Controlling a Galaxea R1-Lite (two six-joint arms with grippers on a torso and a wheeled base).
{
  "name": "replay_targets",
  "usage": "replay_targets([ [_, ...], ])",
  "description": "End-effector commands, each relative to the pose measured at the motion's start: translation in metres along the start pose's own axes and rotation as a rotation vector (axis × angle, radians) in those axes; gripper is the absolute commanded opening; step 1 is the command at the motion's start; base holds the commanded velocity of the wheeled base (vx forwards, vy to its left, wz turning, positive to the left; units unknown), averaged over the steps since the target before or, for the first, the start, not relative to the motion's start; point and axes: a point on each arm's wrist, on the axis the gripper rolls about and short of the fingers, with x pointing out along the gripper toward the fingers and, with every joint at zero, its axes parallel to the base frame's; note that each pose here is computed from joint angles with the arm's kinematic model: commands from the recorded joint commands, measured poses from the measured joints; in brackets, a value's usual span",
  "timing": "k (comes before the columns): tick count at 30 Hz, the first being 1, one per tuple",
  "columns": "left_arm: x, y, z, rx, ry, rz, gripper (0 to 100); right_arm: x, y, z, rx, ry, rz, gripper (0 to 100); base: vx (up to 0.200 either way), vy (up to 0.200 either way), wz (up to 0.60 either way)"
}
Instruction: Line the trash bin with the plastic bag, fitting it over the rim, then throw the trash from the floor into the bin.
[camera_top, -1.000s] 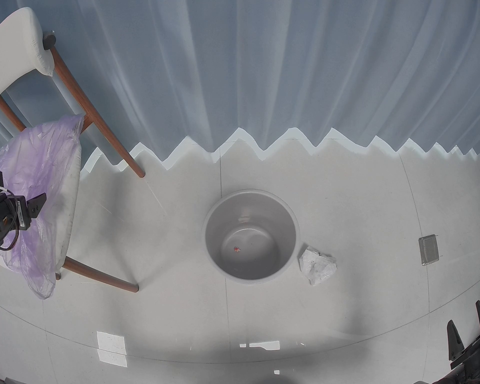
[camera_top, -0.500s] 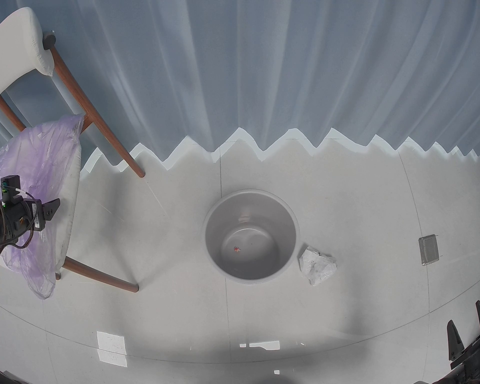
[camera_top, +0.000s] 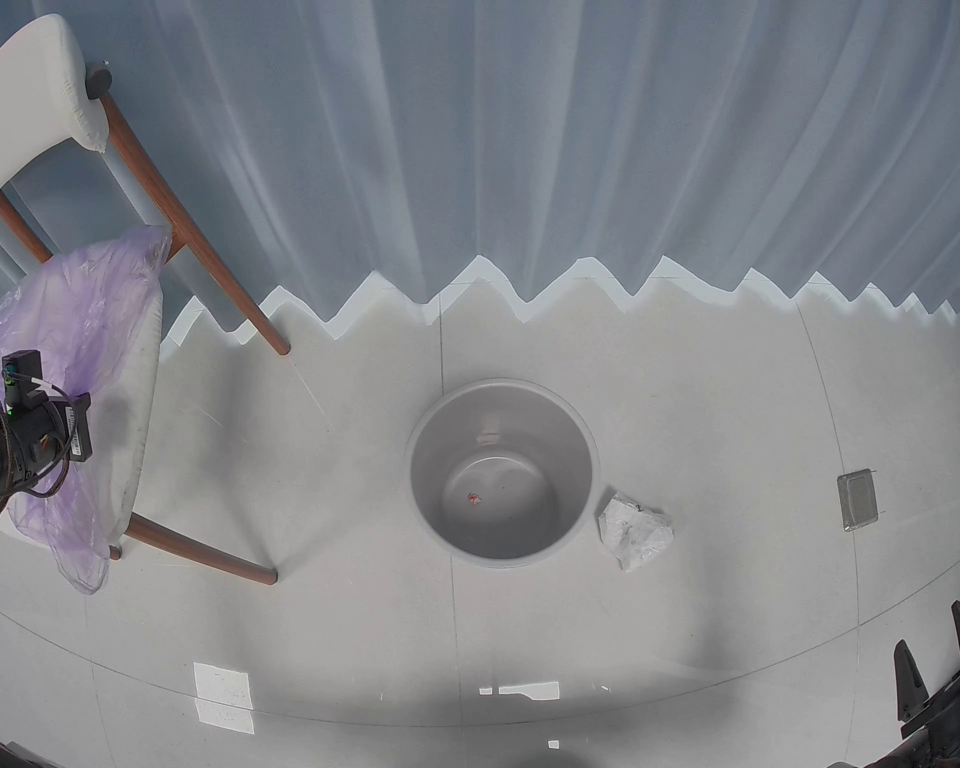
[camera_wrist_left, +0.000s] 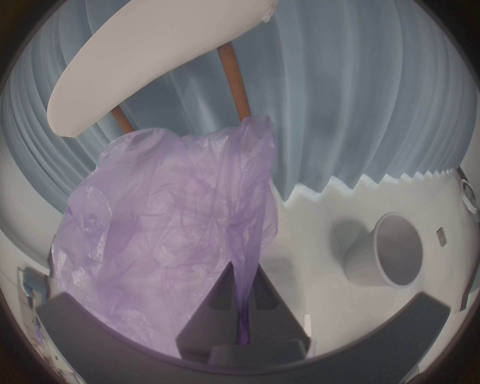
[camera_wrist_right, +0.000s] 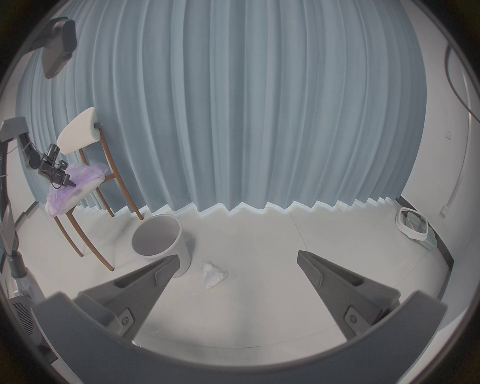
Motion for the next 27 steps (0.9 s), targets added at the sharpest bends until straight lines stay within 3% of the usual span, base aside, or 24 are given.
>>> replay_targets([
  [1, -0.008, -0.009, 0.008, 0.003, -0.063, -0.096, 0, 0.0, 0.0, -0.005, 0.001, 0.001, 0.0, 100, 0.0, 0.0, 0.0],
  [4, -0.011, -0.019, 0.013, -0.012, -0.094, -0.203, 0, 0.0, 0.0, -0.005, 0.001, -0.001, 0.0, 100, 0.0, 0.0, 0.0],
  [7, -0.018, -0.047, 0.021, -0.072, -0.117, -0.363, 0, 0.0, 0.0, -0.005, 0.001, -0.001, 0.0, 100, 0.0, 0.0, 0.0],
  [12, -0.03, -0.086, 0.026, -0.157, -0.102, -0.555, 0, 0.0, 0.0, -0.005, 0.001, 0.001, 0.0, 100, 0.0, 0.0, 0.0],
  [20, -0.058, -0.137, 0.027, -0.152, -0.094, -0.853, 0, 0.0, 0.0, -0.005, 0.001, 0.001, -0.002, 100, 0.0, 0.0, 0.0],
  [27, -0.064, -0.173, 0.021, -0.106, -0.039, -0.99, 0, 0.0, 0.0, -0.005, 0.002, 0.0, -0.002, 100, 0.0, 0.0, 0.0],
])
